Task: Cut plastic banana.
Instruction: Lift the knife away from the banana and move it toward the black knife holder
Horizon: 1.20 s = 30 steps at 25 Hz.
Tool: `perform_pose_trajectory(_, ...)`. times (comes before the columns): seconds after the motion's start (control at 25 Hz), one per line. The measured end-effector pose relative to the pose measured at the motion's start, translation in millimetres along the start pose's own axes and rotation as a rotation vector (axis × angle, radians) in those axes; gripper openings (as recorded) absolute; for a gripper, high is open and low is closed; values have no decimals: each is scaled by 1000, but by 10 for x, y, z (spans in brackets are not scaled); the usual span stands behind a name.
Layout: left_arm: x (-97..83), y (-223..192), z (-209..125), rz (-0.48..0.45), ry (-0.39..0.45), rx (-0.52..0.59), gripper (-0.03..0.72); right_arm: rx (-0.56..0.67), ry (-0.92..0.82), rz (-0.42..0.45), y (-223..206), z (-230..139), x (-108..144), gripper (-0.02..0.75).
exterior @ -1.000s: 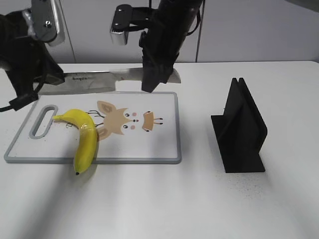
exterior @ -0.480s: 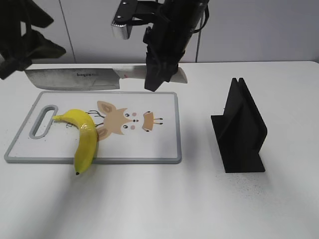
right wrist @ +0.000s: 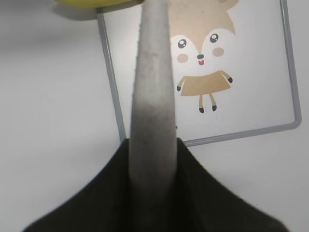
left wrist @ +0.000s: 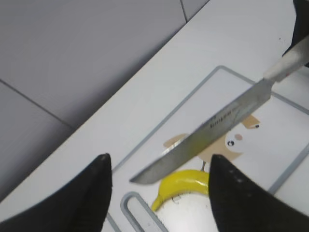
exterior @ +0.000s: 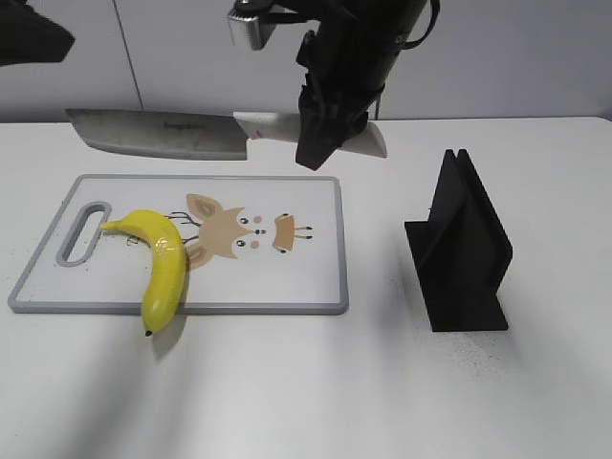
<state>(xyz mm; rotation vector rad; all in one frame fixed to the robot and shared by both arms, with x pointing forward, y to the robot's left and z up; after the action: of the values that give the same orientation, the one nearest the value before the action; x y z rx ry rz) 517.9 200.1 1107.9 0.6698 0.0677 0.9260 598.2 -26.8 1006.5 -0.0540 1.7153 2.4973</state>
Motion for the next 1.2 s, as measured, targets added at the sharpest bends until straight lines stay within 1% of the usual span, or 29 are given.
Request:
perform_pose_trajectory(0.12, -12, 150, -99, 17, 52, 73, 589, -3, -51, -20, 133, -11, 44, 179)
perform_pose_trajectory(0.28, -22, 379, -265, 61, 146, 187, 582, -15, -141, -62, 359, -12, 86, 179)
perform_pose_trajectory(0.4, -47, 561, -390, 94, 225, 268, 565, -41, -254, -87, 511, 11, 111, 179)
perform_pose_trajectory(0.48, -92, 670, -461, 94, 271, 312, 555, -58, -357, -96, 587, 23, 126, 179)
perform_pose_trajectory(0.56, -138, 773, -504, 95, 317, 334, 548, -74, -440, -104, 658, 33, 141, 179)
perform_pose_trajectory(0.68, -205, 886, -580, 104, 382, 339, 546, -99, -543, -114, 768, 44, 168, 179)
perform_pose_trajectory(0.88, -346, 1058, -782, 121, 442, 316, 546, -131, -644, -119, 951, 23, 280, 179)
perform_pose_trajectory(1.04, -498, 1226, -1007, 132, 459, 283, 546, -140, -678, -117, 1071, -45, 423, 179)
perform_pose_trajectory(1.2, -636, 1388, -1207, 146, 454, 226, 543, -126, -710, -106, 1125, -166, 599, 179)
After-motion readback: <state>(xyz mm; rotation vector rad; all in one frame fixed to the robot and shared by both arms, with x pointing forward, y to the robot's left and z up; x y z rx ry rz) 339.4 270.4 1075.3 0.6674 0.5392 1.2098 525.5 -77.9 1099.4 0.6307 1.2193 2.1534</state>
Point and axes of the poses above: a point on each arm's last joint axis where the gripper is mounted, y pointing back along that axis away from the gripper, x along the wrist's bending axis when the last joint is at zero, z = x × y, the point moved 5 cm from there along -y, pointing out along that axis toward the gripper, and after that the axes turned 9 degrees about y, right-handed, at the moved point
